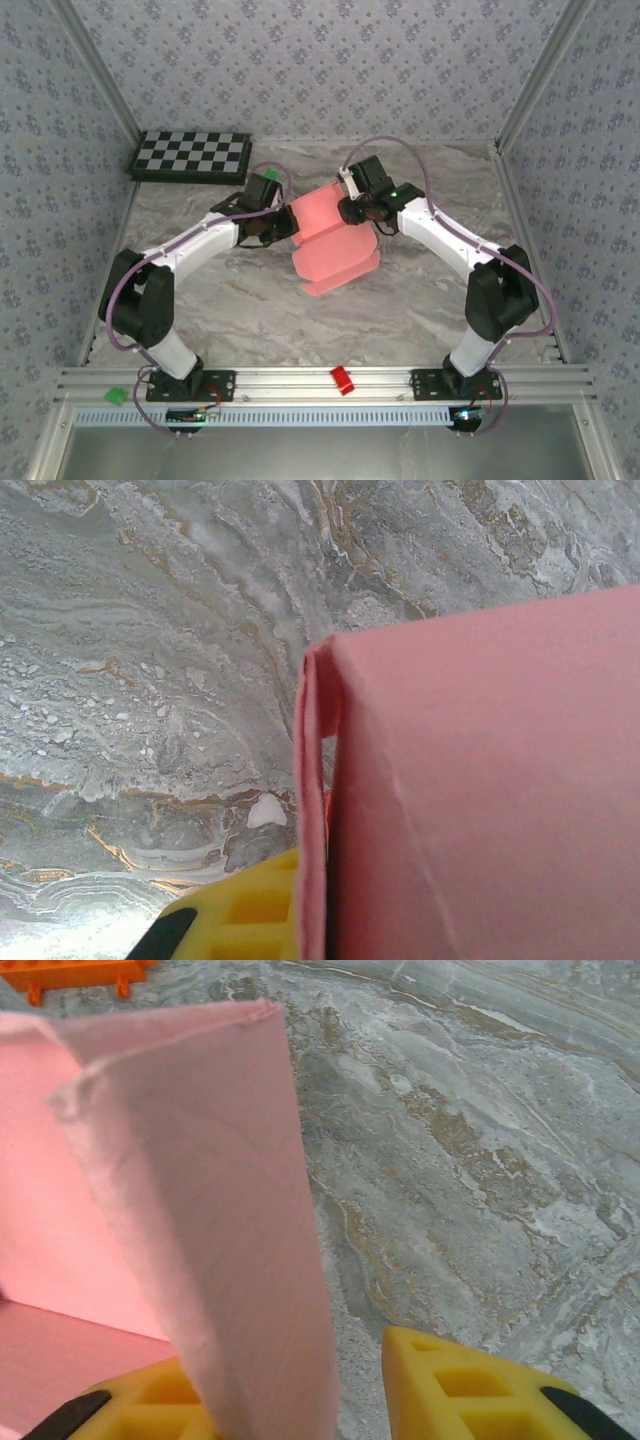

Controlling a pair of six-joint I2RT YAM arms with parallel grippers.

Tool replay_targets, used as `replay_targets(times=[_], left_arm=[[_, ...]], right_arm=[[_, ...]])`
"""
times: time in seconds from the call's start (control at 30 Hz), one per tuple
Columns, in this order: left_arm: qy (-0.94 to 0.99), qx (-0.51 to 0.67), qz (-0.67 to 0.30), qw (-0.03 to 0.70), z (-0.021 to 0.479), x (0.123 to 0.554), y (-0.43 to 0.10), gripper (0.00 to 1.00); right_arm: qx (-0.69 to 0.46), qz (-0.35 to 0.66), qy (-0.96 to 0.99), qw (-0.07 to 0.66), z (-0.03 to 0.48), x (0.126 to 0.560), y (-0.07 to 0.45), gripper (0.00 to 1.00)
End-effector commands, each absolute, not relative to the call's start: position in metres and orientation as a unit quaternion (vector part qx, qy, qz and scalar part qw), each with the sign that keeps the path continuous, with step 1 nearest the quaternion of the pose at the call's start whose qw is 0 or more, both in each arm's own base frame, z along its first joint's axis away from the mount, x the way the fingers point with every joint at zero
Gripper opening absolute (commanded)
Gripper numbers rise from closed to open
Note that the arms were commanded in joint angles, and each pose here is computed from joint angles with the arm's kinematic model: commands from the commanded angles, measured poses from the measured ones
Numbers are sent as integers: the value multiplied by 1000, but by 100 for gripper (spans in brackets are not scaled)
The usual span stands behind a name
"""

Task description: Fold the paper box

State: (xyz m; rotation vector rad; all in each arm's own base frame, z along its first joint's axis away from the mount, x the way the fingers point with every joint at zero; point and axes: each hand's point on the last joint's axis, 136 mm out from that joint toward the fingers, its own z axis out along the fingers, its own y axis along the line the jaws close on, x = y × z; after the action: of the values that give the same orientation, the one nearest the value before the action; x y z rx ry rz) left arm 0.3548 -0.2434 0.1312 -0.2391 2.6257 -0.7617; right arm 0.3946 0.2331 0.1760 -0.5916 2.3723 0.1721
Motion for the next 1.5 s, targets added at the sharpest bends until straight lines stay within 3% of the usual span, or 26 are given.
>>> replay_targets(times=[0.0,0.67,1.0,1.3,1.47], left_arm=[[934,-90,-278,205,138,361,-246,0],[934,-90,-278,203,137,362,-247,0],[935,-92,-276,202,136,363,-247,0],[938,-101,-269,193,129,364,-246,0],[938,-102,-269,192,127,365,-246,0]], right_arm=[[-205,27,919,336,170,402,222,36],[-187,-80,920,336,167,410,207,25],[-166,-154,918,325,164,410,190,25],[-169,-157,915,331,163,409,200,16],[-187,-103,917,338,167,405,219,18]])
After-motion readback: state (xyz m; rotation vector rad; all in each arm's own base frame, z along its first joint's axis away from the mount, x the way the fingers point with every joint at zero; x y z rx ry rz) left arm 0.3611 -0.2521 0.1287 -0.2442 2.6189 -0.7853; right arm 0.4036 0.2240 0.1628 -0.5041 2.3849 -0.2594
